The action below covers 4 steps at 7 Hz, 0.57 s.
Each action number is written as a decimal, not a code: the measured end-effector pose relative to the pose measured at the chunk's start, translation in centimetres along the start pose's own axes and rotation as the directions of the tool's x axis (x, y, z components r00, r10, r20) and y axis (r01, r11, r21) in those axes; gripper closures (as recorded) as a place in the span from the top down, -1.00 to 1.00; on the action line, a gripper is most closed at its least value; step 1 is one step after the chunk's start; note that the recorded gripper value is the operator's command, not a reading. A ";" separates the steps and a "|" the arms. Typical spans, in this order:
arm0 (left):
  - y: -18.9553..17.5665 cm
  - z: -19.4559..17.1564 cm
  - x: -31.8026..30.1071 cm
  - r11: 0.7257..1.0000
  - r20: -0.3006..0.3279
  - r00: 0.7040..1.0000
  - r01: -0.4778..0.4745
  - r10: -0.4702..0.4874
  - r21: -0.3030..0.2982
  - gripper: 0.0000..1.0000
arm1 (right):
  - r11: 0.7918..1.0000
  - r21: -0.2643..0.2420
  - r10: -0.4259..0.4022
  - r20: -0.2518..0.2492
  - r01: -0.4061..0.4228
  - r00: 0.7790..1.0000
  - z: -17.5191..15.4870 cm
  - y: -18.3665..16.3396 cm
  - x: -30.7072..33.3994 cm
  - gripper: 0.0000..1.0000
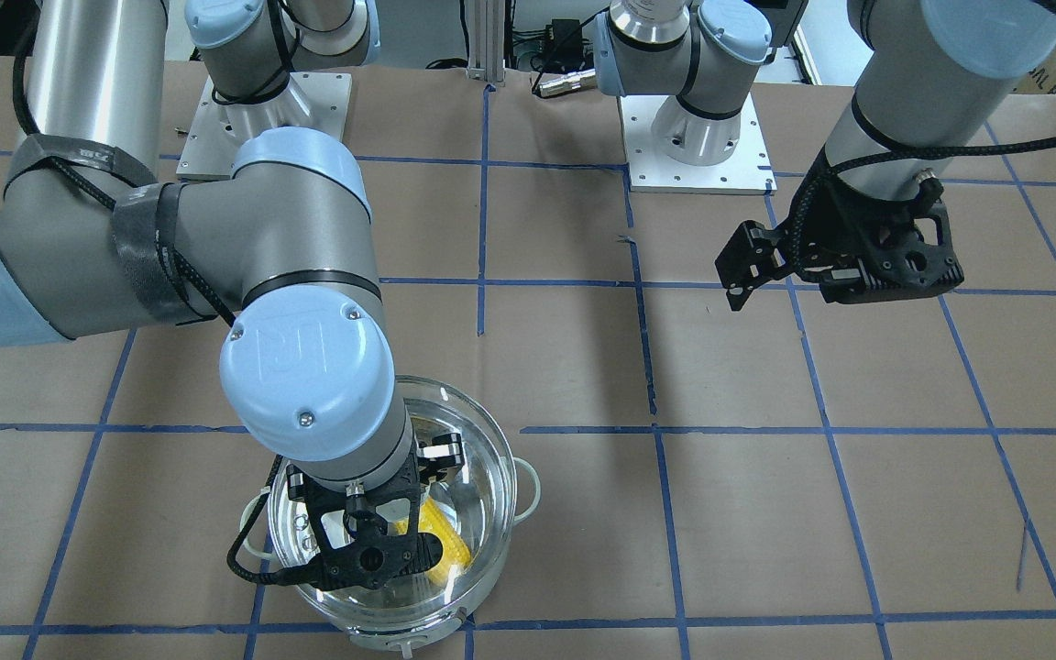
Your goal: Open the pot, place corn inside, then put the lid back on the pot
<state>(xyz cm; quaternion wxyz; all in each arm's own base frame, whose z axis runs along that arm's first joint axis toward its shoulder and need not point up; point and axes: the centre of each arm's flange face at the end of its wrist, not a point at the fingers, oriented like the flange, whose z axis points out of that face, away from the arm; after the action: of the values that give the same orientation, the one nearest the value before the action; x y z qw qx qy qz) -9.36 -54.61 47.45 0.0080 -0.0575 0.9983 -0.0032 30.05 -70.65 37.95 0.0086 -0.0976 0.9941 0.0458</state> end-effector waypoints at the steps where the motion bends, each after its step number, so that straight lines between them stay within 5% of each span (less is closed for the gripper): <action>1: -0.1 0.0 -0.1 1.000 0.011 1.000 0.000 0.000 0.001 1.00 | 1.000 0.000 0.003 0.016 -0.003 1.000 0.4 -0.1 0.2 -0.90; 4: 0.0 0.4 -0.2 1.000 0.024 1.000 -0.002 0.002 -0.006 1.00 | 1.000 0.009 0.012 0.077 -0.013 0.997 1.1 -0.5 0.6 -0.90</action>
<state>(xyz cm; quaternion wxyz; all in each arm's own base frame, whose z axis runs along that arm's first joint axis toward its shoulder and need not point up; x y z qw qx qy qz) -9.20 -54.63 47.04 0.0198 -0.0565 0.9982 0.0004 29.54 -71.13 36.80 0.0473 -0.0896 0.9938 0.0447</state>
